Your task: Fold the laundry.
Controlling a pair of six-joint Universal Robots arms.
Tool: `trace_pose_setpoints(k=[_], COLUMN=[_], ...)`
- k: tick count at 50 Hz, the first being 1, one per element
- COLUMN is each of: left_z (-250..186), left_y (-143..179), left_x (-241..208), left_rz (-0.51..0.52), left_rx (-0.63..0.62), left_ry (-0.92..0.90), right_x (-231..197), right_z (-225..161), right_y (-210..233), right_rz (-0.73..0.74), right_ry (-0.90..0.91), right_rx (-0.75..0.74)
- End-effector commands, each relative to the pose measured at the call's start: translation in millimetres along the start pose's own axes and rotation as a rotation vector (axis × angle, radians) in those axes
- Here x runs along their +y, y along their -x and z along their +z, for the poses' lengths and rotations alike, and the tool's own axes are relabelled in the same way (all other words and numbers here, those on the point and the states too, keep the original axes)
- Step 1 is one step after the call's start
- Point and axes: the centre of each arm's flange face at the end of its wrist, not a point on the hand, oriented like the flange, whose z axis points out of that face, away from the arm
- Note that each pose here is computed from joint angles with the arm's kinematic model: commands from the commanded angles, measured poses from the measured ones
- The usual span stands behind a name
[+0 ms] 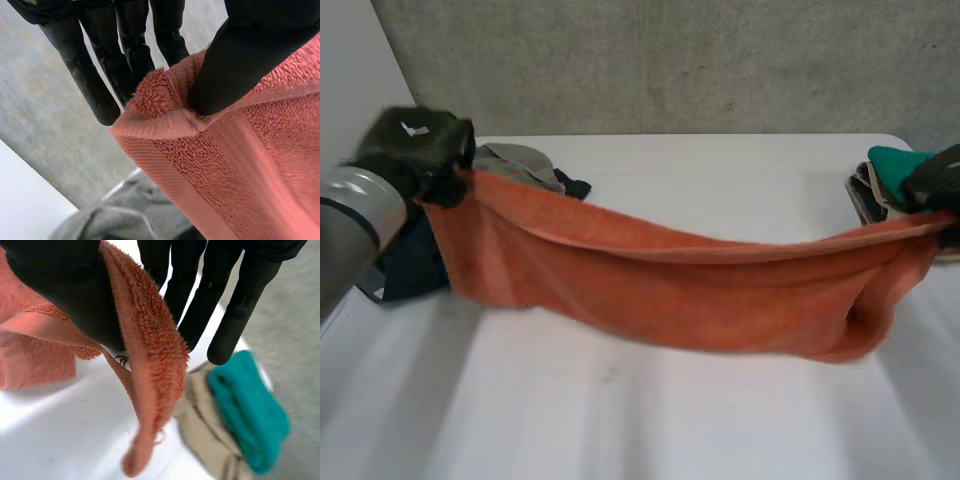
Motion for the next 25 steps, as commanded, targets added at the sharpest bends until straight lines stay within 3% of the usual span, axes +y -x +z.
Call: trace_pose_setpoints(k=[1,6,7,10,14,17,25], left_z=[71,103,111,111,107,108,110], left_y=[2,29,47,63,82,81,57], left_x=[9,-40,-76,-107,-129,-122,-61], left_rz=[0.129,0.145,0.136,0.101,0.045,0.031,0.005], left_rx=[-0.049,-0.184,-0.269,-0.352,-0.442,-0.440,-0.353], left_ry=[-0.098,-0.344,-0.527,-0.708,-0.879,-0.865,-0.648], right_x=[-12,-62,-79,-108,-126,-127,-94], right_z=[65,72,69,53,34,34,67], right_y=[3,-47,-62,-88,-99,-94,-49], right_rz=[0.050,0.119,0.135,0.135,0.104,0.101,0.116], right_ry=[-0.051,-0.339,-0.469,-0.723,-0.916,-0.927,-0.722], right_rx=[0.066,0.414,0.517,0.697,0.821,0.814,0.541])
